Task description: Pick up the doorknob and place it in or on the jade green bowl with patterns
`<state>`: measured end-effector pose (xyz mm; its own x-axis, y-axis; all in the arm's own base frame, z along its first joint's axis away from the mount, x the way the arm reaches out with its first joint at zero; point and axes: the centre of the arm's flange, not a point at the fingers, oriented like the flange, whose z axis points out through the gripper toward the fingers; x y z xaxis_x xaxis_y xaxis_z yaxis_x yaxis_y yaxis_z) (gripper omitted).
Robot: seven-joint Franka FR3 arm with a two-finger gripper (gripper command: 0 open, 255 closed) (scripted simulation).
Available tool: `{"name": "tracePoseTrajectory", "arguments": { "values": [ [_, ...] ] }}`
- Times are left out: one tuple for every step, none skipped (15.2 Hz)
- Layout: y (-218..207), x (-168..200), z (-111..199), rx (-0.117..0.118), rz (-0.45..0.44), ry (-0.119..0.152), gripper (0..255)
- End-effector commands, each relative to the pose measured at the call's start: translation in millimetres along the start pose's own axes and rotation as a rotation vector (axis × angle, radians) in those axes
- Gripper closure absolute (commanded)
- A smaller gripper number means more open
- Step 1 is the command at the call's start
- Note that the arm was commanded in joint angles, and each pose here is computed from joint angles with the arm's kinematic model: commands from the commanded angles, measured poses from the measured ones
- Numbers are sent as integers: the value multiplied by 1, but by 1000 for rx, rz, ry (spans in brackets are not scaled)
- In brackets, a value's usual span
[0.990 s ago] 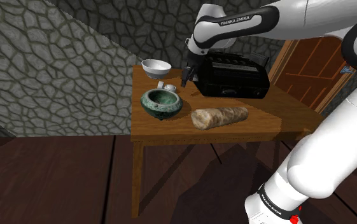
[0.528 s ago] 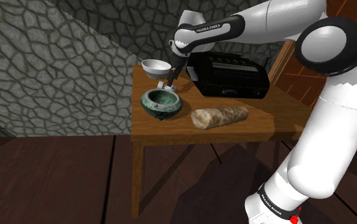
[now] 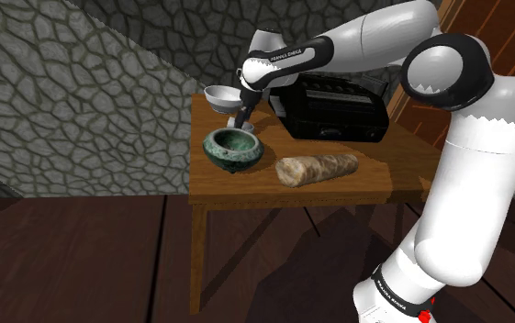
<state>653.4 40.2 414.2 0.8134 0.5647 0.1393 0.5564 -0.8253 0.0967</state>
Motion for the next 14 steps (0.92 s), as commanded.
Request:
{"name": "tracePoseTrajectory", "arguments": {
  "values": [
    [-2,0,8,0,0,0,0],
    [-2,0,8,0,0,0,0],
    [-2,0,8,0,0,0,0],
    [-2,0,8,0,0,0,0],
    [-2,0,8,0,0,0,0],
    [-2,0,8,0,0,0,0],
    [-2,0,8,0,0,0,0],
    [-2,0,8,0,0,0,0],
    [-2,0,8,0,0,0,255],
    [-2,0,8,0,0,0,255],
    [-2,0,8,0,0,0,255],
    [-1,1,8,0,0,0,255],
    [-1,1,8,0,0,0,255],
    [-1,1,8,0,0,0,255]
  ]
}}
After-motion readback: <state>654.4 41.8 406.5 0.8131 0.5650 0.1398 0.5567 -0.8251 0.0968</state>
